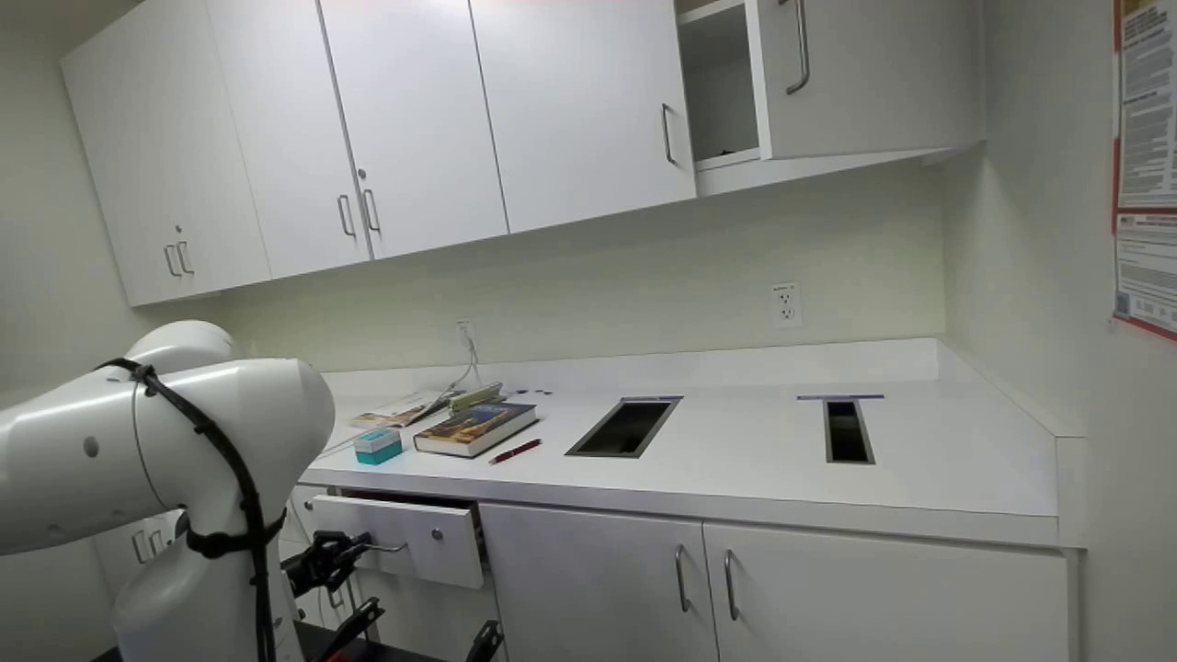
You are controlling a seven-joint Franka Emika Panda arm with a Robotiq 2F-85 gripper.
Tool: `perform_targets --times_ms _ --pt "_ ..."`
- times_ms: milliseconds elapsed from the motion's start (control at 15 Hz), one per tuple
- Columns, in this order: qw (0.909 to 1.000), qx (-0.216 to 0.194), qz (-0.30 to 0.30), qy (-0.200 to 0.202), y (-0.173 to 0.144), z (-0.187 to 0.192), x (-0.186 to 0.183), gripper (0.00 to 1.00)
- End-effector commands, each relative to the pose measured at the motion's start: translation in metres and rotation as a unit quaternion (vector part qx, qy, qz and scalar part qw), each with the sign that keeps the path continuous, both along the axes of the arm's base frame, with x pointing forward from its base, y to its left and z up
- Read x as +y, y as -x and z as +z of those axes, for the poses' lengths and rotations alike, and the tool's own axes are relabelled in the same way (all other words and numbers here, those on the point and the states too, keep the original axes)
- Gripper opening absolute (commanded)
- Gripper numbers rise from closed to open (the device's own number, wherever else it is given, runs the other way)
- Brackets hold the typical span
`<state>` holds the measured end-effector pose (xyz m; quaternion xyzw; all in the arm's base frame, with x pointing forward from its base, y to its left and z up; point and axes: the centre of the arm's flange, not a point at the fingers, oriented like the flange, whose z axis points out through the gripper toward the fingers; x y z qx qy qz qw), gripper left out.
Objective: Open the drawer,take out the brown card,put it back and put it on the counter and close it
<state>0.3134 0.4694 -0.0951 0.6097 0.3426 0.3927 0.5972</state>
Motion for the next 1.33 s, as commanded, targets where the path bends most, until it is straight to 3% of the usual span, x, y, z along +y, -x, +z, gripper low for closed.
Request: perform_targets --times_ms 0,467,933,1267 --pt "0.9993 -0.011 -0.032 0.018 -0.004 0.003 -0.003 0.00" --pt "0.9987 0.001 -0.045 0.026 0.026 0.014 -0.006 0.03" --pt "0.9973 0.003 -0.070 0.018 0.092 0.016 -0.003 0.03" --pt "0.9994 0.004 -0.034 -0.005 0.138 0.022 -0.018 0.03"
